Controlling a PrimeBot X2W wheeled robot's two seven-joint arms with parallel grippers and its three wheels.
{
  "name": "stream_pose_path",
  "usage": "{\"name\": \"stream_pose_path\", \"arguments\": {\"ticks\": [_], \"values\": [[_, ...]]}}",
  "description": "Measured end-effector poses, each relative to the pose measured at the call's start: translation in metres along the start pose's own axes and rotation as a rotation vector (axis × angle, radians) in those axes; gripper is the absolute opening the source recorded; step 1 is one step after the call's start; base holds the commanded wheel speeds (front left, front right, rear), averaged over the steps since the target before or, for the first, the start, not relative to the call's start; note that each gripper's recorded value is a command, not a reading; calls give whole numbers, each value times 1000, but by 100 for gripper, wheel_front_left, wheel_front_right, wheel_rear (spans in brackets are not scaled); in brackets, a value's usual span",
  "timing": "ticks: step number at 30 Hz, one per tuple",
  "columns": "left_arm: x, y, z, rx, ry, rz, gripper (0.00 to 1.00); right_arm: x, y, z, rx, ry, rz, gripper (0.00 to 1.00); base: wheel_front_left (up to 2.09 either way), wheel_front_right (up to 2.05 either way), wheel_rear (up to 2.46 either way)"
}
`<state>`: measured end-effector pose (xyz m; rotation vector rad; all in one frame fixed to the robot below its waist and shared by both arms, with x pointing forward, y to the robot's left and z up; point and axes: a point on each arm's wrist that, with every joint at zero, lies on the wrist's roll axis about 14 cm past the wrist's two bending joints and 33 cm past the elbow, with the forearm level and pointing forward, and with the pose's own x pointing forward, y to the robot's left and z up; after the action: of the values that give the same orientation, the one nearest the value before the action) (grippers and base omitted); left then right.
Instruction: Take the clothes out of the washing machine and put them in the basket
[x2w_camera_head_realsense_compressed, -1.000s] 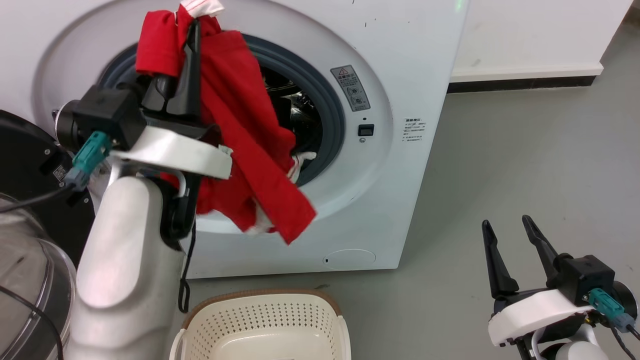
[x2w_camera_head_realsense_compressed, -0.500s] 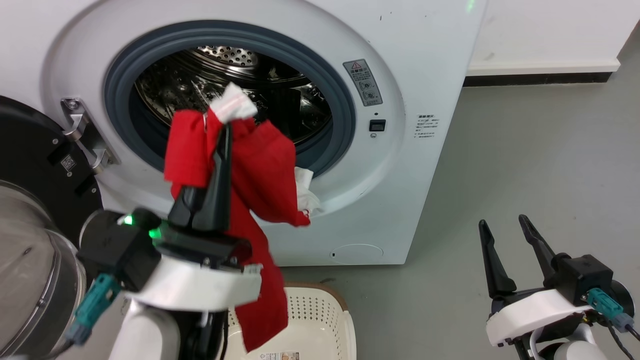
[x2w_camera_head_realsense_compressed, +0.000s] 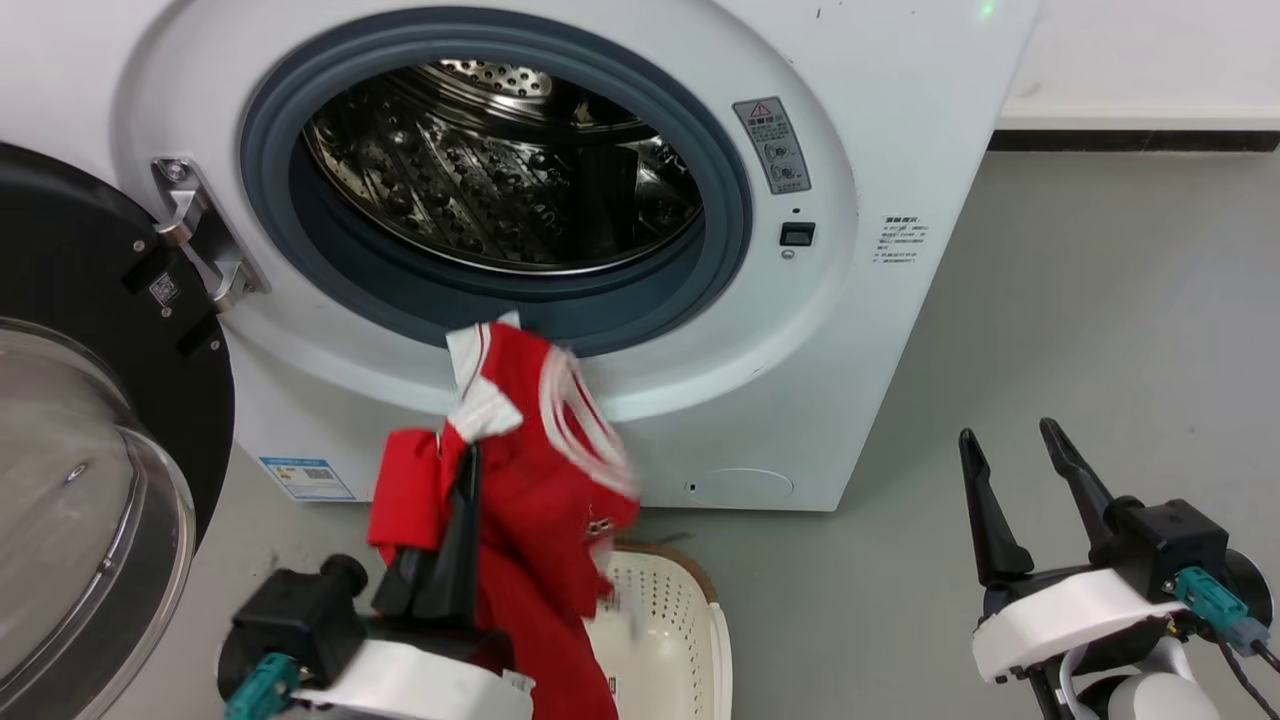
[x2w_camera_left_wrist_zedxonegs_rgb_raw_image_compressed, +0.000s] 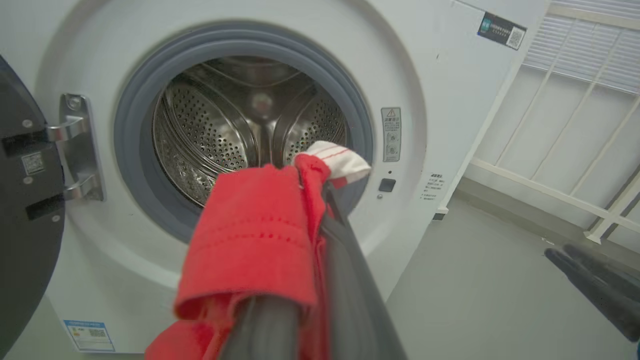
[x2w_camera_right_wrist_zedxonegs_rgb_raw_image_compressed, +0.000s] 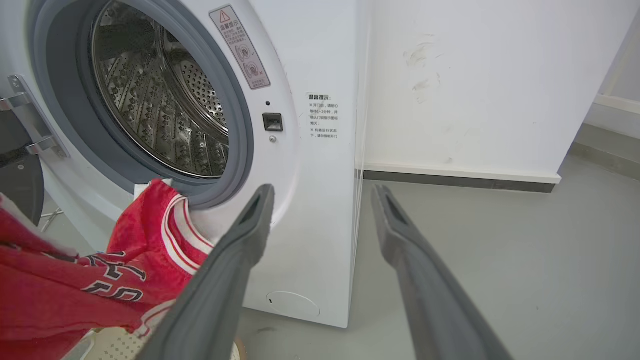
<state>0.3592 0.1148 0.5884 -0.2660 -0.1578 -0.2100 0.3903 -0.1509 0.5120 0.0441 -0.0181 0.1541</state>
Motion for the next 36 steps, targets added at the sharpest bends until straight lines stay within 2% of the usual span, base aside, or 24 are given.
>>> {"name": "stream_pose_path", "arguments": {"ticks": [4, 13, 20, 27, 36], "values": [[-12, 18, -55, -22, 145, 62, 0, 8, 3, -4, 1, 8, 13, 100, 0, 0, 0], [-35, 28, -158, -99, 420, 100, 0, 25, 4, -17, -11, 45, 25, 100, 0, 0, 0], [-28, 56, -223, -105, 574, 159, 0, 44, 3, -37, -29, 96, 33, 100, 0, 0, 0], [-11, 94, -280, -112, 693, 249, 0, 64, -2, -73, -44, 174, 35, 100, 0, 0, 0], [7, 127, -333, -114, 797, 337, 0, 76, -12, -120, -43, 264, 20, 100, 0, 0, 0]]}}
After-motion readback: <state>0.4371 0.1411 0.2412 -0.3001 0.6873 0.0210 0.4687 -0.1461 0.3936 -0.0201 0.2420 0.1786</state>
